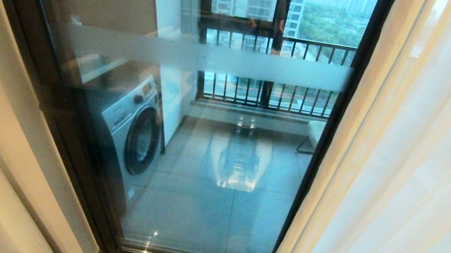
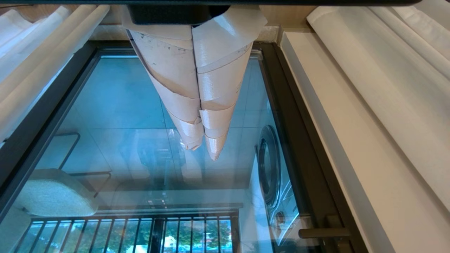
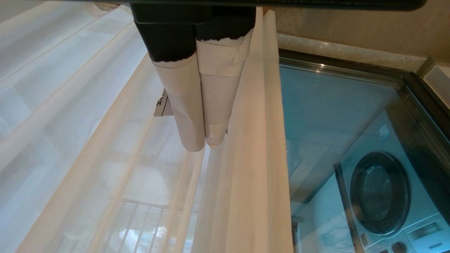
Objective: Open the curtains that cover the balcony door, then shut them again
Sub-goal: Pull the inner curtains open on both sides
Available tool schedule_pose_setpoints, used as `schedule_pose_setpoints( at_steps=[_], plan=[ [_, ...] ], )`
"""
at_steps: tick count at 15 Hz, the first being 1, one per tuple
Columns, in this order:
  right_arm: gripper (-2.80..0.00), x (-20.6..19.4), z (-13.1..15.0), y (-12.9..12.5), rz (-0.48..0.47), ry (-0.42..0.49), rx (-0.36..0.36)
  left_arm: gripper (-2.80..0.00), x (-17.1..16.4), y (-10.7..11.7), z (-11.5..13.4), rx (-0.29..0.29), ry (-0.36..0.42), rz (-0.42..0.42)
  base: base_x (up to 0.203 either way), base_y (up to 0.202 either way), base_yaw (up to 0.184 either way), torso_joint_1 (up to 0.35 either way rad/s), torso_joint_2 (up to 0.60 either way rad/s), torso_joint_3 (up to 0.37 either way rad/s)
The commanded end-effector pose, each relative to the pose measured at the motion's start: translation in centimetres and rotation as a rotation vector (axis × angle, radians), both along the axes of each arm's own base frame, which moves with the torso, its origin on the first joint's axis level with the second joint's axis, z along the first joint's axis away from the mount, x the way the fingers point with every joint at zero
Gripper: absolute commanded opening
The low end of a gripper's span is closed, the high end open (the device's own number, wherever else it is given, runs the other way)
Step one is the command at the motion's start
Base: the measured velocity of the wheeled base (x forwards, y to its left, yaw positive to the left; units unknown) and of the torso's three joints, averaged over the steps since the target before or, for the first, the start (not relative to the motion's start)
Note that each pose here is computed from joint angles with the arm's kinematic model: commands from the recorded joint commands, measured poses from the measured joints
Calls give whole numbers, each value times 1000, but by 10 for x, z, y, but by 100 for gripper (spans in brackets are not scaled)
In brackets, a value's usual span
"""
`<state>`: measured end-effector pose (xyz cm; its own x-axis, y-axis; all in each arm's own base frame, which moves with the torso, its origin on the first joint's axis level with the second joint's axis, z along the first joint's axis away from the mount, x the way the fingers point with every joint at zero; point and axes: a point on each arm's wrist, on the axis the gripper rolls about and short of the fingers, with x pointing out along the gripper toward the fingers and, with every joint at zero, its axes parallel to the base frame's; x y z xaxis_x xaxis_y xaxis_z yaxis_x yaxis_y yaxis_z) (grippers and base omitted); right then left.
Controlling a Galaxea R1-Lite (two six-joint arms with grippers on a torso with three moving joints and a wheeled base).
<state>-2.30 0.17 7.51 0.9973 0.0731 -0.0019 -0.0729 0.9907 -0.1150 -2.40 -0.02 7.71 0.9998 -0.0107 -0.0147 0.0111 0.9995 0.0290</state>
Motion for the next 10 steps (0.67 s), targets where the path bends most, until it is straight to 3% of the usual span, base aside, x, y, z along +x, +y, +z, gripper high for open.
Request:
schedule_pose_setpoints(
  at_steps=[1,10],
  plan=[
    [-280,0,0,0,0,1,-1,-280,0,0,0,0,0,1,0,0,0,0,0,0],
    [-280,0,0,0,2,1,-4,-280,0,0,0,0,-1,-2,0,0,0,0,0,0]
  ],
)
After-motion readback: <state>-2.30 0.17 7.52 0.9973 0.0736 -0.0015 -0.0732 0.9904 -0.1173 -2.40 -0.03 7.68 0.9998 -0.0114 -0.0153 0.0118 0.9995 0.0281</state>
